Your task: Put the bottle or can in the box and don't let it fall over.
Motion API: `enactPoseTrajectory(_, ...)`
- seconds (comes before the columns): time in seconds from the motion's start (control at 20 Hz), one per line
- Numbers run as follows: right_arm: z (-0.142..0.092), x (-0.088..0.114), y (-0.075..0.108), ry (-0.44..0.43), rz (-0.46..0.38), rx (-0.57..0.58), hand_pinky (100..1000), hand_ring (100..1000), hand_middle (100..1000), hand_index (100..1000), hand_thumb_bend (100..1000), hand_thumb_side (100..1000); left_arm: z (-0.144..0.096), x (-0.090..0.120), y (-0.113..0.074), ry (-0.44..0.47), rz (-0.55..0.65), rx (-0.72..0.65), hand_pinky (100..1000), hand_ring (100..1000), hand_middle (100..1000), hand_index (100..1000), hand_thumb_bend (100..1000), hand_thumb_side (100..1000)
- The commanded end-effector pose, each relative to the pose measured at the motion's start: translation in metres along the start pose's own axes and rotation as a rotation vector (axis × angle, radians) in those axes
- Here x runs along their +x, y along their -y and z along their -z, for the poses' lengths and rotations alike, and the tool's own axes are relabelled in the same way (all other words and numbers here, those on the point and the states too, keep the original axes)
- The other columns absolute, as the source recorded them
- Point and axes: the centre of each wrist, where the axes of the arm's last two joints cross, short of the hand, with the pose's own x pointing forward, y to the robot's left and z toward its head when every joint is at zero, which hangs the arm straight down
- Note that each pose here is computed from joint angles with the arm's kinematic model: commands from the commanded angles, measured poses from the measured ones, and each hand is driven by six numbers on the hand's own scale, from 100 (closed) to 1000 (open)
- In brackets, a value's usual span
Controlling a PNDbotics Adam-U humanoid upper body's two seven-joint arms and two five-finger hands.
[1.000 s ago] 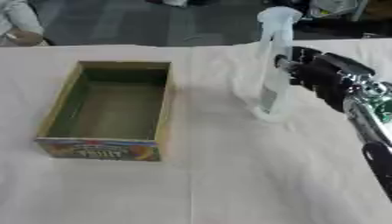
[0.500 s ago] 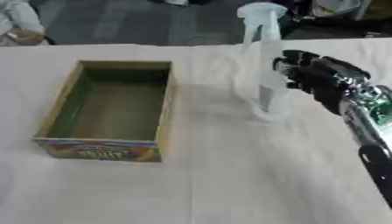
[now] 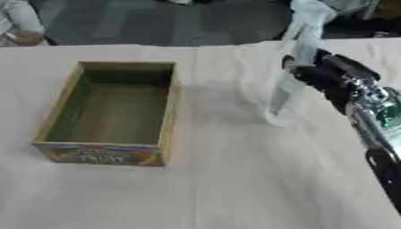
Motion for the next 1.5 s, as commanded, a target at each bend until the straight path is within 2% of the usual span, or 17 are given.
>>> enactPoseTrajectory(0.05,-0.005,0.016,0.01,0.045,-0.038,-0.03,957,1000,1000,995,100,387,0.004,0.005,-0.003,0.025,0.01,0.001,1000,734,626,820,100,574)
enactPoseTrajectory(0.65,-0.007,0.017,0.01,0.035,-0.014,-0.012,948,1000,1000,987,100,387,0.003,0.004,-0.004,0.023,0.01,0.002,1000,734,627,820,100,573)
enactPoseTrajectory(1.5,0.003,-0.004,0.004,-0.007,0.044,0.026,941,1000,1000,973,100,387,0.003,0.004,-0.002,0.018,-0.006,0.005,1000,732,623,818,100,573)
